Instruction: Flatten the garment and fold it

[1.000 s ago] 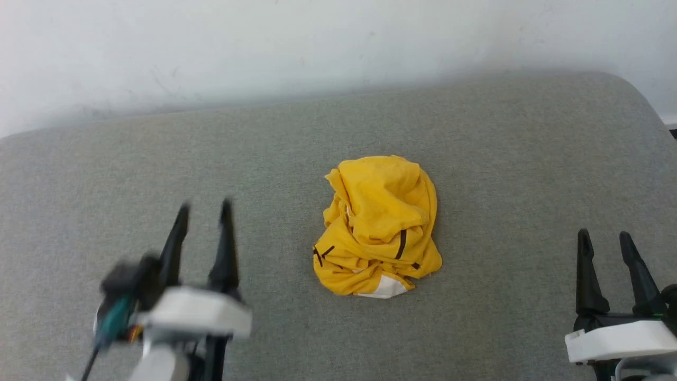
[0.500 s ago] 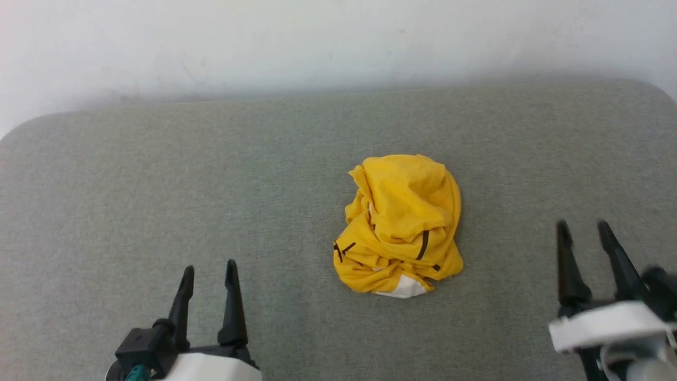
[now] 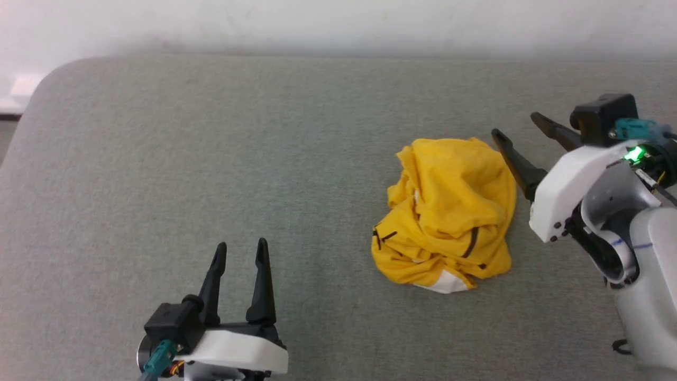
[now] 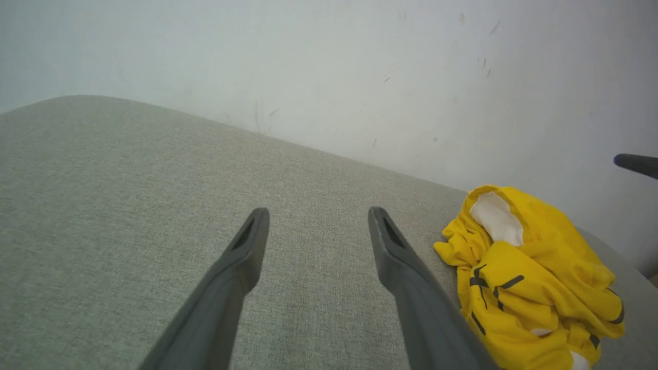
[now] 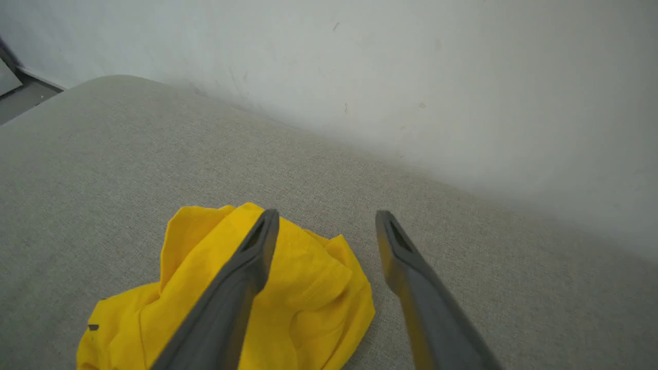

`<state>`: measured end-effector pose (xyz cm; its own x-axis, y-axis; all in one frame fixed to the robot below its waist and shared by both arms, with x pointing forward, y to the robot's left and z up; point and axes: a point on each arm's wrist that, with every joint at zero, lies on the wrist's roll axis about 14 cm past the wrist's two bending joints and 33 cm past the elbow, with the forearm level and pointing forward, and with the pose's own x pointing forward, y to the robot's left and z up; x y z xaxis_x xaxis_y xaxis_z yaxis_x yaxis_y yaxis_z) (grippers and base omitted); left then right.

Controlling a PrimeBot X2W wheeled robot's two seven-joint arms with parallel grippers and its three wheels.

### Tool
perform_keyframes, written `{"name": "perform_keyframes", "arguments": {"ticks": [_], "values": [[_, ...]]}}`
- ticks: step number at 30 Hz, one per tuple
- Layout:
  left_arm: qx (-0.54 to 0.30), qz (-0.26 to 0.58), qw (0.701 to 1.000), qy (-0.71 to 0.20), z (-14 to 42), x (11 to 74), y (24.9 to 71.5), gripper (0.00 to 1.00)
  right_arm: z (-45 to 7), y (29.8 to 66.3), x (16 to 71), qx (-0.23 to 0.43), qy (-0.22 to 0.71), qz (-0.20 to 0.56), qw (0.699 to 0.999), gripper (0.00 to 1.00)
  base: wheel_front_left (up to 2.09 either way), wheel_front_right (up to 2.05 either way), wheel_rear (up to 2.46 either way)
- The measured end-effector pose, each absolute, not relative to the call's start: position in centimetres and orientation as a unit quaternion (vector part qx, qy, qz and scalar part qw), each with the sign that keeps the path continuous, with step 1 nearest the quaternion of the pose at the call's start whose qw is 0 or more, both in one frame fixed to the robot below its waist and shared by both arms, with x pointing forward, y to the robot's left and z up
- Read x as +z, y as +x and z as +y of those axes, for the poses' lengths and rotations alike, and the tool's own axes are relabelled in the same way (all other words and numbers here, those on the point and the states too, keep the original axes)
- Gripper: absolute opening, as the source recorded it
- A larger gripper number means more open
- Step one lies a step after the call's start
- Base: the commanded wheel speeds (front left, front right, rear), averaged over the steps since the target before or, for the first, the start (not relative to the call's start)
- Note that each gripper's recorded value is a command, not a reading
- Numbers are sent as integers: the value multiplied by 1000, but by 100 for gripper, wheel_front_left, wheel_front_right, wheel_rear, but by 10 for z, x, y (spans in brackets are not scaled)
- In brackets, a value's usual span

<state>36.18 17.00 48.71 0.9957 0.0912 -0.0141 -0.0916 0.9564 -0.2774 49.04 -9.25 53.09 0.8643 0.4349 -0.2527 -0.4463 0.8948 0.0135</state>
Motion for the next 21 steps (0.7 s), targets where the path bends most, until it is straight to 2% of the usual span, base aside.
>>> {"name": "perform_keyframes", "arguments": {"ticks": [4, 9, 10, 11, 12, 16, 21], "values": [[64, 8, 988, -142, 179, 480, 361, 100, -76, 498, 490, 259, -57, 208, 942, 100, 0, 0, 0], [91, 26, 986, -136, 193, 468, 355, 100, -62, 499, 446, 292, -96, 276, 911, 100, 0, 0, 0], [97, 29, 986, -135, 196, 466, 353, 100, -59, 497, 437, 298, -95, 290, 905, 77, 0, 0, 0], [103, 32, 985, -133, 200, 464, 351, 100, -55, 497, 431, 303, -94, 298, 900, 26, 0, 0, 0], [108, 35, 985, -132, 203, 463, 350, 100, -53, 497, 427, 307, -94, 302, 898, 0, 0, 0, 0], [121, 40, 984, -129, 210, 459, 346, 100, -46, 496, 422, 317, -91, 300, 895, 0, 0, 0, 0], [117, 32, 984, -130, 210, 463, 349, 100, -52, 508, 449, 301, -66, 246, 919, 0, 0, 0, 0]]}}
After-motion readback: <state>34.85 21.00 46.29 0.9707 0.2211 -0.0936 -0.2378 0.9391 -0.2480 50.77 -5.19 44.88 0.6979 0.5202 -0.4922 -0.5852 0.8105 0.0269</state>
